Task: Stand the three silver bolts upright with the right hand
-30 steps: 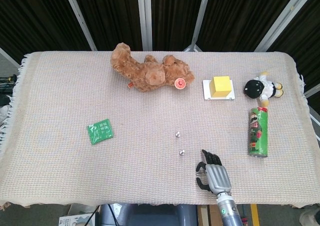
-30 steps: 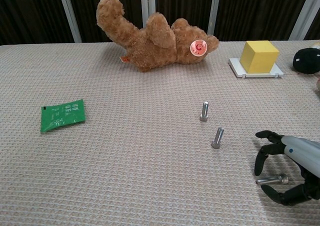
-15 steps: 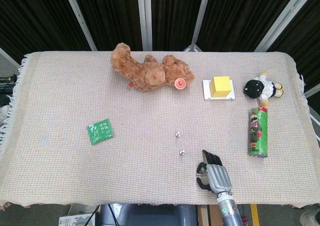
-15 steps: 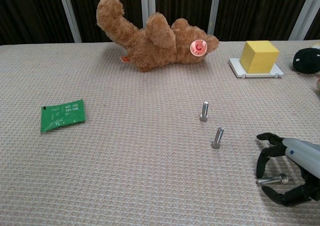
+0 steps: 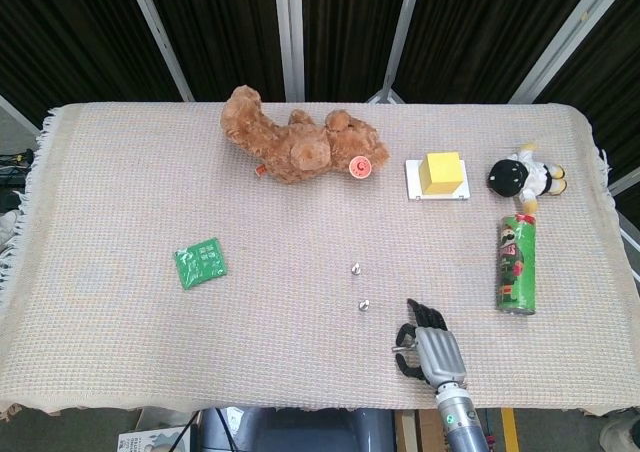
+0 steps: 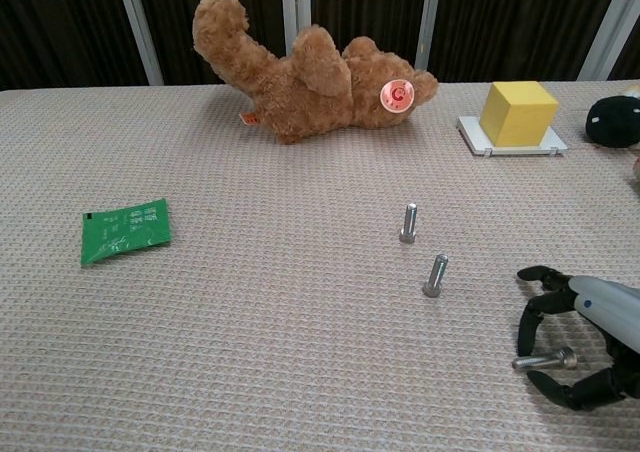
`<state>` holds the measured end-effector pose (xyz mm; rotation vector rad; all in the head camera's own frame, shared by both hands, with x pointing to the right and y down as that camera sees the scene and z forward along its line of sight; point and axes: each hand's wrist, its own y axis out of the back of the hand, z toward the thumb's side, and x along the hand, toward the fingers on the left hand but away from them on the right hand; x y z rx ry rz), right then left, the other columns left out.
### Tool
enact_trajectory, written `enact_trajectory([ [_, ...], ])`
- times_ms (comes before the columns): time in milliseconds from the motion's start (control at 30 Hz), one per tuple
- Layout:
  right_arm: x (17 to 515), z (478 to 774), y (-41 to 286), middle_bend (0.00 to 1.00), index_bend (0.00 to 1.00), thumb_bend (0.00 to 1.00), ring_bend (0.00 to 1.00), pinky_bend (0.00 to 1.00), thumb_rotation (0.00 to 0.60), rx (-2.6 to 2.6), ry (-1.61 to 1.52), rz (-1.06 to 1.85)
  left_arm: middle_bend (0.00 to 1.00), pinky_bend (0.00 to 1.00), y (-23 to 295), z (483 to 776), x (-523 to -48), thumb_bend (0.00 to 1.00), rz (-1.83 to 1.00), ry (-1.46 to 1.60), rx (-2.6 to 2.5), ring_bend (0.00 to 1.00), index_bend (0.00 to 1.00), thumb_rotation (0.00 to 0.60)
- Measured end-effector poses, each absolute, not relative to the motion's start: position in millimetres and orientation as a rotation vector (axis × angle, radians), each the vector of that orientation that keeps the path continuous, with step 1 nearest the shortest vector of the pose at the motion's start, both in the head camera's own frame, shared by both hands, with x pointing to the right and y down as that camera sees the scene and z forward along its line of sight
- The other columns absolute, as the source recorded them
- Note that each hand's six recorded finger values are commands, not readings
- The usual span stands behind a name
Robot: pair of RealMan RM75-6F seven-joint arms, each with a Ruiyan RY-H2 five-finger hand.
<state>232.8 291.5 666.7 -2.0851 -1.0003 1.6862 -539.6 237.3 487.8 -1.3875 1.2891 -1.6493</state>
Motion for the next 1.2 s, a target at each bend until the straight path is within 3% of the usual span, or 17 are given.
enact_trajectory([
  [1200, 218, 662, 273, 0.0, 0.59, 0.39, 0.0, 0.06, 0.6, -2.122, -1.047, 1.628, 0.03, 0.08, 237, 488, -539, 0.08, -1.646, 1.286, -1.4, 0.01, 0.1, 0.6],
])
